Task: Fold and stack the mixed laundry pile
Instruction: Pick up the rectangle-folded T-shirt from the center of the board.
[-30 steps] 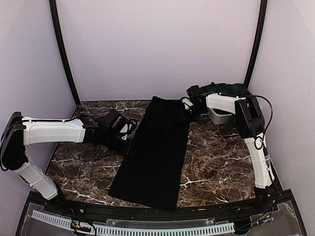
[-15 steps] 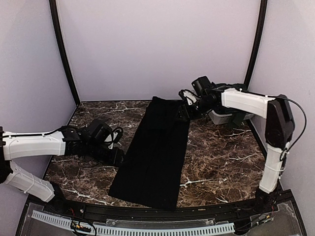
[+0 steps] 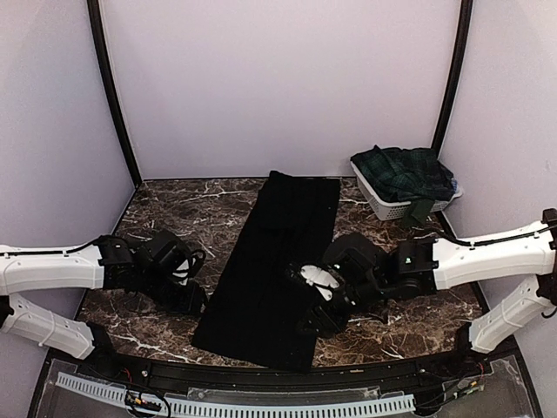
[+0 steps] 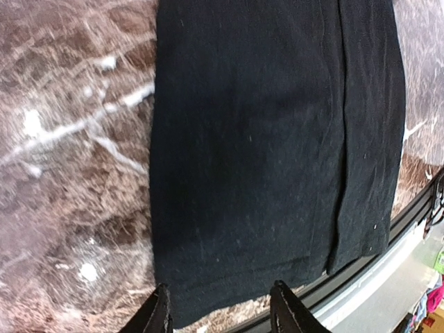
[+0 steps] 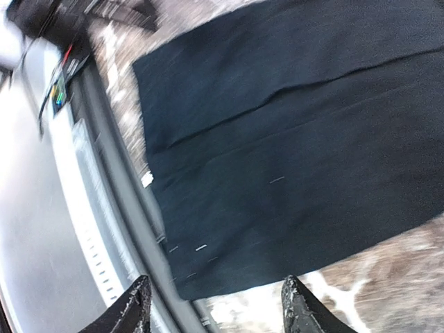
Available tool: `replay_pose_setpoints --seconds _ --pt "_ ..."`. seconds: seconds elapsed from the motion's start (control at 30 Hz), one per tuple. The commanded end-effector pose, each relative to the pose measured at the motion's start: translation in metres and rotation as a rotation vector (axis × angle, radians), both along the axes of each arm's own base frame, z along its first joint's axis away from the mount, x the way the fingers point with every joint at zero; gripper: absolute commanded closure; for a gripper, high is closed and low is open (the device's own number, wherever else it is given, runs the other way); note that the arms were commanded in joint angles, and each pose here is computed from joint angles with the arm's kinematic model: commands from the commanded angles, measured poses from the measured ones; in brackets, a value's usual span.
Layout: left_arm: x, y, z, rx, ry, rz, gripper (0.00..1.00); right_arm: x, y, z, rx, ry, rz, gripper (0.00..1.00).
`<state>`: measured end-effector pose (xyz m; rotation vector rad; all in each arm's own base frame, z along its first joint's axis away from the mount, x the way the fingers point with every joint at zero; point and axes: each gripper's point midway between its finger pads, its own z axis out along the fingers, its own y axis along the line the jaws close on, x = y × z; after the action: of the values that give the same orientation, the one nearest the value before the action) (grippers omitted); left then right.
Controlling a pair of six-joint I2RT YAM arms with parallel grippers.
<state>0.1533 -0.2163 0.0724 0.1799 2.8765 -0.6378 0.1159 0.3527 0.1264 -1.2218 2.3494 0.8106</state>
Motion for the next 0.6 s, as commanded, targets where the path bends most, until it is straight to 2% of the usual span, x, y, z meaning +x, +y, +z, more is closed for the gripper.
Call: replay_pose_setpoints --seconds 0.0,0.27,0.47,0.57 --pt "-0.023 0.006 -0.014 0.054 0.085 -0.028 0.53 -0.032 0.013 -0.004 0.014 -0.070 0.042 0.40" --pt "-0.041 0.006 -0.024 0.044 0.159 -0.025 0.54 -0.079 0.017 -0.055 -0.092 -0.070 0.151 0.44" --pt "-0.047 0.007 -0.035 0.083 0.190 -0.029 0.55 -0.096 0.016 -0.081 -0.163 -0.087 0.209 0.47" --pt "-0.046 0.004 -0.035 0.077 0.186 -0.029 0.54 -0.092 0.012 -0.088 -0.207 -0.125 0.199 0.47"
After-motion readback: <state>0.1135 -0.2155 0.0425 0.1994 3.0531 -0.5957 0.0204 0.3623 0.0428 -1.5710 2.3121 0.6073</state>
